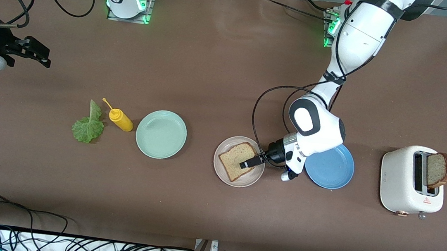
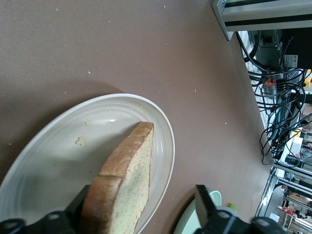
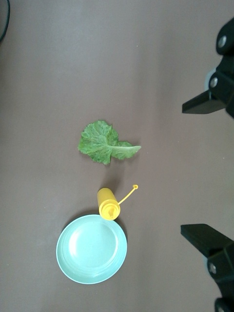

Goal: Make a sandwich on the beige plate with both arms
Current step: 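Lower the bread onto the beige plate and open the left gripper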

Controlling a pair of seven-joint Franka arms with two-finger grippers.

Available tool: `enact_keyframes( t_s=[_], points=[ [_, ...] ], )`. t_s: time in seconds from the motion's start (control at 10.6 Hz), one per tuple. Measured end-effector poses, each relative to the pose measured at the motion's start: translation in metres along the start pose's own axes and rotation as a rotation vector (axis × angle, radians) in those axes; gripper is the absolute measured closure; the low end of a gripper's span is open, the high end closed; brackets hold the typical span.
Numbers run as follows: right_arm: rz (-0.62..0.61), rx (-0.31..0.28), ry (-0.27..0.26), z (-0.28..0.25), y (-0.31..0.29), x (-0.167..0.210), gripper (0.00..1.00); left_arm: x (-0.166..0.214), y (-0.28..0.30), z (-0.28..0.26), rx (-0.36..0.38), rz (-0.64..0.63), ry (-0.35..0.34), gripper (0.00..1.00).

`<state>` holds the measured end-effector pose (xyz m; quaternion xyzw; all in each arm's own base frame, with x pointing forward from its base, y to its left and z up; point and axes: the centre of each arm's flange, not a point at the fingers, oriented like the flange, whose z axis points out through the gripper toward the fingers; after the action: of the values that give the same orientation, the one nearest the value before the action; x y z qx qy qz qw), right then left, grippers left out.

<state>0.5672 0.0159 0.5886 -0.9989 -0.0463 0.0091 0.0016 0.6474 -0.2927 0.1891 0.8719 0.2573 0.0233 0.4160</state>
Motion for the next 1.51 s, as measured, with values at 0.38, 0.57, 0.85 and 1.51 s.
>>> enact_keyframes(
  t_s=[0.38, 0.57, 0.85, 1.51],
  points=[
    [0.002, 0.000, 0.000, 0.000, 0.001, 0.000, 0.00, 0.014, -0.013, -0.010, 0.058, 0.056, 0.017, 0.00],
    [0.003, 0.000, 0.000, 0.000, 0.001, 0.000, 0.00, 0.018, -0.013, -0.013, 0.060, 0.058, 0.023, 0.00],
    [0.006, 0.000, 0.000, 0.000, 0.003, 0.000, 0.00, 0.021, -0.014, -0.017, 0.059, 0.056, 0.030, 0.00],
    [0.012, 0.000, 0.001, 0.000, 0.007, 0.000, 0.00, 0.033, -0.010, -0.037, 0.118, 0.123, 0.000, 0.00]
  ],
)
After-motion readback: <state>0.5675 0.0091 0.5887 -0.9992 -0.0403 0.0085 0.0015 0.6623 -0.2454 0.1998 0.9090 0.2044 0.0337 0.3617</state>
